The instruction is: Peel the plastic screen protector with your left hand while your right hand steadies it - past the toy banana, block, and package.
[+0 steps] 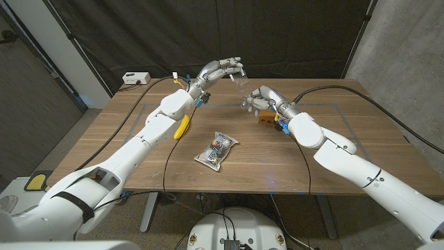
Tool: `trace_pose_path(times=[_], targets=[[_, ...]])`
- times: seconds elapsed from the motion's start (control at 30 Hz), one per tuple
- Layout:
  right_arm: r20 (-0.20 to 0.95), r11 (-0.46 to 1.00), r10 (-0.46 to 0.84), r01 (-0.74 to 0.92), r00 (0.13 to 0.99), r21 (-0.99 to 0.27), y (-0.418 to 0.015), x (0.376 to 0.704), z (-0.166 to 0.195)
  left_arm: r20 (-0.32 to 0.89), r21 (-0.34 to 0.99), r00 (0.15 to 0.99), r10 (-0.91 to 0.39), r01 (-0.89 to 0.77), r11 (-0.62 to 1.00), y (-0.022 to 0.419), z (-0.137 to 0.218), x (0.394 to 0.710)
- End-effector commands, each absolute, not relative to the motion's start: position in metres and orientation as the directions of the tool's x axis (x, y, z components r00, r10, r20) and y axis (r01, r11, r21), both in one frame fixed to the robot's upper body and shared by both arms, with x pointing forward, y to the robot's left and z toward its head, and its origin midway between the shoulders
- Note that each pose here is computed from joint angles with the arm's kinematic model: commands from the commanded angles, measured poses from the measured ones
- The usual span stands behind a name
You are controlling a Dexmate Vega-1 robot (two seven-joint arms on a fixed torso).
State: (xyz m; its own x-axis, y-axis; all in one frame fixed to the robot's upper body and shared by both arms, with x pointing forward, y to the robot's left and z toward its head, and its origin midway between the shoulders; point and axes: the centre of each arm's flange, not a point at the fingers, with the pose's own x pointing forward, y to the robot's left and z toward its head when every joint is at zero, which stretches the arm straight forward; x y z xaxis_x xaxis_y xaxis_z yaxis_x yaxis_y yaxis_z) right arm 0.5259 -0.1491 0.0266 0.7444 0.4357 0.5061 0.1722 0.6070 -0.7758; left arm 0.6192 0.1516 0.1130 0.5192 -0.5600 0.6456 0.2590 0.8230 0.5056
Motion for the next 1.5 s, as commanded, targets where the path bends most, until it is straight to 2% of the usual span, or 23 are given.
trace_pose_path(times=[0.03,0.47,0.93,1.23,1.5], targets=[[0.509,0.612,0.438,0.169,0.741,-0.773,-0.15,0.525,0.027,0.672,0.481,0.513,-0.535,0.248,0.841,0.148,0.113,0.615],[0.523,0.622,0.436,0.174,0.732,-0.763,-0.153,0.523,0.028,0.684,0.459,0.531,-0.5,0.22,0.861,0.146,0.114,0.615],[0.493,0.646,0.469,0.096,0.733,-0.757,-0.157,0.526,0.031,0.739,0.498,0.519,-0.429,0.008,0.867,0.141,0.117,0.601],[0.418,0.686,0.522,-0.074,0.743,-0.724,-0.161,0.531,0.035,0.763,0.544,0.471,-0.443,-0.097,0.833,0.131,0.119,0.586],[0.418,0.761,0.575,-0.271,0.704,-0.589,-0.174,0.537,0.036,0.744,0.629,0.458,-0.486,-0.235,0.741,0.124,0.121,0.573]])
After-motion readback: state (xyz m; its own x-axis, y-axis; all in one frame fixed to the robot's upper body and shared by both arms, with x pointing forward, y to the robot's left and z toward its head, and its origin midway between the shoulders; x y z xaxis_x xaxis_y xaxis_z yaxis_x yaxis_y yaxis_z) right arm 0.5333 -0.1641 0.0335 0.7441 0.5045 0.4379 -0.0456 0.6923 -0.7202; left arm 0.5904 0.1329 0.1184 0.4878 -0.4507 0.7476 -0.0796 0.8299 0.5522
